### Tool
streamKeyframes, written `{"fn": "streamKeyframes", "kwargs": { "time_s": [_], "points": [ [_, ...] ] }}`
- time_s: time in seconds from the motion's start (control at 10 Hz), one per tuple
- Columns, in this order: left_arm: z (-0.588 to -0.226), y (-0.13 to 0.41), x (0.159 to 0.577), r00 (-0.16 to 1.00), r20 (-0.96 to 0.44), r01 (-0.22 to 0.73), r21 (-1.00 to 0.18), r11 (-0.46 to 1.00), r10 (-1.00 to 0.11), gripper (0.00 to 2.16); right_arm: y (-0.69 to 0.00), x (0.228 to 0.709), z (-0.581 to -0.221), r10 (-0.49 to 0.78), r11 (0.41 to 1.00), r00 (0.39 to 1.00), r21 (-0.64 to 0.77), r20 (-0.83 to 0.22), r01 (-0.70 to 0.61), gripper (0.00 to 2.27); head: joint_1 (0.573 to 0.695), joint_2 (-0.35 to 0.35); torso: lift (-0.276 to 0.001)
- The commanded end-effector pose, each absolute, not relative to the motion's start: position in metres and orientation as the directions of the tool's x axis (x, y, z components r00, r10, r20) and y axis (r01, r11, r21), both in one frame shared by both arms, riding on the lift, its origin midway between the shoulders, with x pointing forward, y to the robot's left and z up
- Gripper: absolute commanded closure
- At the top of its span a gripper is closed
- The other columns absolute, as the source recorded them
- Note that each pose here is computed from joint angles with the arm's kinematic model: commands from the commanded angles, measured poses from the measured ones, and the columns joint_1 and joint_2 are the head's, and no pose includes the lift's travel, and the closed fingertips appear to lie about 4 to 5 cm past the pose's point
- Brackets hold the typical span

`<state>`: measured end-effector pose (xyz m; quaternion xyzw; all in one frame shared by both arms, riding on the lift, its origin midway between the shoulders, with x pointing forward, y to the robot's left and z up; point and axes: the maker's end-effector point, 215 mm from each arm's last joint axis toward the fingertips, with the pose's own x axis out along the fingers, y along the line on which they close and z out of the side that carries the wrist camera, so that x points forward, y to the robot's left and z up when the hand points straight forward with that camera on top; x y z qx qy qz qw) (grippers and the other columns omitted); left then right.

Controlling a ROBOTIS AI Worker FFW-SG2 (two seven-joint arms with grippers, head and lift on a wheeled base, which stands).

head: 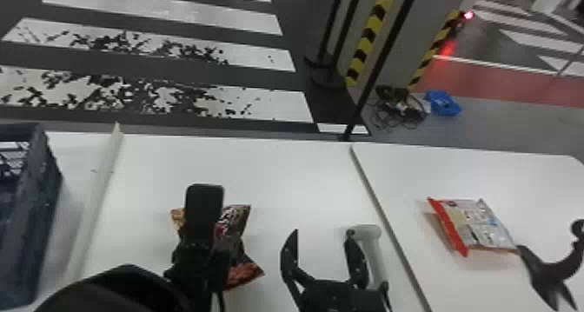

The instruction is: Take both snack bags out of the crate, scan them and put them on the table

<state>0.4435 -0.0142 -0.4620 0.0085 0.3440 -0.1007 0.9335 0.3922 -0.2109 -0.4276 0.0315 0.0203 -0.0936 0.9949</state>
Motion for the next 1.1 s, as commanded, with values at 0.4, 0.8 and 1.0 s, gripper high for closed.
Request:
{"fn": "streamKeyframes", "kwargs": {
  "time_s": [0.4,0.8,1.0],
  "points": [
    [-0.382,0.044,0.476,0.886,-0.444,0.113,-0.076,0.991,-0.135,0.01,-0.207,0.39,-0.427,-0.179,0.981,0.983,0.065,-0.044,0.182,0.05,0.695,-0.271,-0.092],
    [-0.343,0.142,0.493,0.952,-0.3,0.05,-0.018,0.999,-0.053,0.03,-0.192,0.394,-0.423,-0.15,0.986,0.988,0.073,-0.039,0.152,0.05,0.695,-0.144,-0.092],
    [-0.318,0.173,0.489,0.982,-0.186,0.047,0.051,0.998,-0.036,0.03,-0.189,0.397,-0.422,-0.131,0.989,0.99,0.069,-0.048,0.134,0.05,0.695,-0.07,-0.092]
  ]
}}
